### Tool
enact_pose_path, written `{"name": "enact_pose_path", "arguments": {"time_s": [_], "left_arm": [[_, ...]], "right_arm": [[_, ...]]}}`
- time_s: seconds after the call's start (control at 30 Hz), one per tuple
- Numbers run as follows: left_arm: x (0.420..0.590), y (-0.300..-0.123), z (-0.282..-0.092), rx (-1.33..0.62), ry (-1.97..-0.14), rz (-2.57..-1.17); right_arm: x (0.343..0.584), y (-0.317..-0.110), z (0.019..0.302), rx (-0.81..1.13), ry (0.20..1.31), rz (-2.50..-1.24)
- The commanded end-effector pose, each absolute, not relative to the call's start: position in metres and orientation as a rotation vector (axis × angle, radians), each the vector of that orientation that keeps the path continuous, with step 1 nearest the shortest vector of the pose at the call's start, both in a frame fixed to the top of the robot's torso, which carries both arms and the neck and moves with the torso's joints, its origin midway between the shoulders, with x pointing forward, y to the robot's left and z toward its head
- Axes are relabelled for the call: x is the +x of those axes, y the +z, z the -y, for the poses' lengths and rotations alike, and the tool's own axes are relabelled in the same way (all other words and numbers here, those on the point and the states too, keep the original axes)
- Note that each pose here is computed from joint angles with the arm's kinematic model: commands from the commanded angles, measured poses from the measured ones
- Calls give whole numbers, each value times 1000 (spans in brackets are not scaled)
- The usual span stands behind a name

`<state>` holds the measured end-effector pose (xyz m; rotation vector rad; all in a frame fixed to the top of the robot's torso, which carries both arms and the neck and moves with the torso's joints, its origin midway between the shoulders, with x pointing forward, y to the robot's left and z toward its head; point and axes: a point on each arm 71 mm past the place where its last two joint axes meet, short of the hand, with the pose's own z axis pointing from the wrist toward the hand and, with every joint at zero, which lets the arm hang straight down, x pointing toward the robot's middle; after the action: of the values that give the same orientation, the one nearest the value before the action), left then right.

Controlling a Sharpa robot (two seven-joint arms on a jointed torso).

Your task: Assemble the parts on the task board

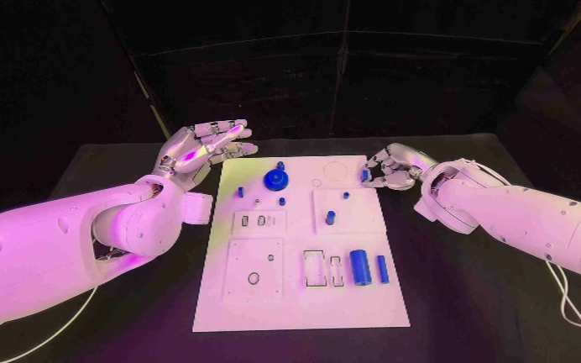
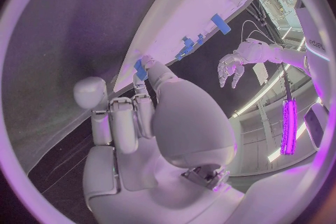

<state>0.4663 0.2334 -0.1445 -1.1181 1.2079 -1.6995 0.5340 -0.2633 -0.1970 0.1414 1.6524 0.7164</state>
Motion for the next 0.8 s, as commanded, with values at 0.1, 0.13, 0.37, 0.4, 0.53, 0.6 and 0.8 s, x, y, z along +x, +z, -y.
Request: {"name": "enact_pose_path", "arguments": {"time_s": [0.1,0.13,0.37,0.4,0.53,0.6,0.8], "left_arm": [[466,-143,-233,-1108,-1718,-1204],[466,-143,-233,-1108,-1718,-1204],[466,-143,-233,-1108,-1717,-1204],[466,-143,-233,-1108,-1717,-1204],[466,-143,-233,-1108,-1717,-1204],[466,-143,-233,-1109,-1716,-1204],[466,-143,-233,-1109,-1715,-1204]], "right_arm": [[534,-196,262,135,714,-1651],[534,-196,262,137,716,-1647],[535,-195,261,163,722,-1629],[535,-195,261,167,722,-1627],[535,-195,262,181,719,-1622],[535,-195,262,187,718,-1619],[536,-194,262,209,721,-1605]]}}
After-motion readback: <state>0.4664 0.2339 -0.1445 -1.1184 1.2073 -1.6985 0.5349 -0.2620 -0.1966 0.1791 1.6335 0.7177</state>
